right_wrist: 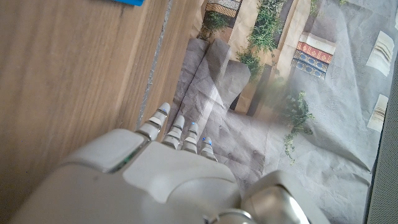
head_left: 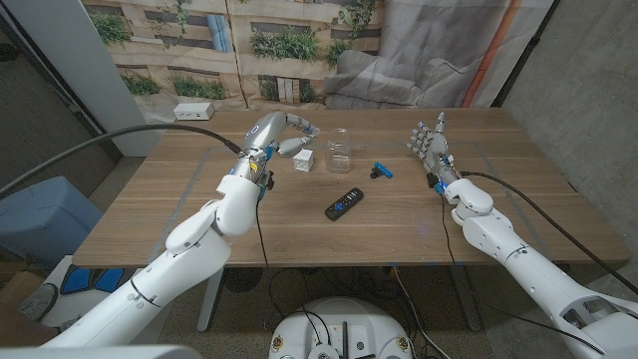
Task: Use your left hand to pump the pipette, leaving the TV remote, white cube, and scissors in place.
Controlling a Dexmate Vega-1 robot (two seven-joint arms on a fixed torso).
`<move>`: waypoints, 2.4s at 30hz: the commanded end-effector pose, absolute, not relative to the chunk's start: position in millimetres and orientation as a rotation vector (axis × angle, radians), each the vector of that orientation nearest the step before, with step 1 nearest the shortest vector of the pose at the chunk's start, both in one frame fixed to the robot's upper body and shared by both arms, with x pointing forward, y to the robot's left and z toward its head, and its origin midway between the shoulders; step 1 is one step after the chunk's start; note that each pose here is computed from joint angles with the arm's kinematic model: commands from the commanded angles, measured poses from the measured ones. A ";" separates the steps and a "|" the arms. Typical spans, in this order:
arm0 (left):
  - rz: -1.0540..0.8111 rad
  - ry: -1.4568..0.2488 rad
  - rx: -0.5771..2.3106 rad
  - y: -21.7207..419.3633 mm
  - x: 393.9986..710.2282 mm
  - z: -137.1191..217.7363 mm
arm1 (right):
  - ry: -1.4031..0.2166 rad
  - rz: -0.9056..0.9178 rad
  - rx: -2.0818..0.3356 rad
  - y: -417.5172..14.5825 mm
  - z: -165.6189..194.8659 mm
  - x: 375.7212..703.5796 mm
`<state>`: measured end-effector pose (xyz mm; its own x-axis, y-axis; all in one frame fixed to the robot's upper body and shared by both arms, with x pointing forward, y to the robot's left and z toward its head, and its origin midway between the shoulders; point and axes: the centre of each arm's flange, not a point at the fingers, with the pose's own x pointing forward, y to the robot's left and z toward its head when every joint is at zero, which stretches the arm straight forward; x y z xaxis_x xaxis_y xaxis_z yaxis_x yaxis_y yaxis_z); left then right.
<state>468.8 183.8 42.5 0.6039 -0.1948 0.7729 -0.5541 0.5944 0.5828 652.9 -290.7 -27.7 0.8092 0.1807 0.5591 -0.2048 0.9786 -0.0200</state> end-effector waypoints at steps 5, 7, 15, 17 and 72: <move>0.215 -0.954 0.753 157.1 487.2 58.8 | -0.593 0.207 0.042 -290.8 -27.5 652.6; 0.207 -0.945 0.727 154.7 489.1 59.9 | -0.593 0.206 0.042 -290.8 -27.5 652.8; 0.190 -0.962 0.658 149.1 495.6 65.6 | -0.593 0.206 0.042 -290.8 -27.5 653.0; 0.197 -0.975 0.647 148.3 497.4 67.7 | -0.593 0.206 0.042 -290.7 -27.5 653.0; 0.093 -0.842 0.352 81.6 592.5 51.1 | -0.594 0.207 0.042 -290.7 -27.5 652.8</move>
<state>576.4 94.8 60.9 0.6218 -0.0586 0.7810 -0.2420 0.9340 0.2628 652.9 -290.8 -27.6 0.8092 0.1814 0.5589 -0.2051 0.9785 -0.0207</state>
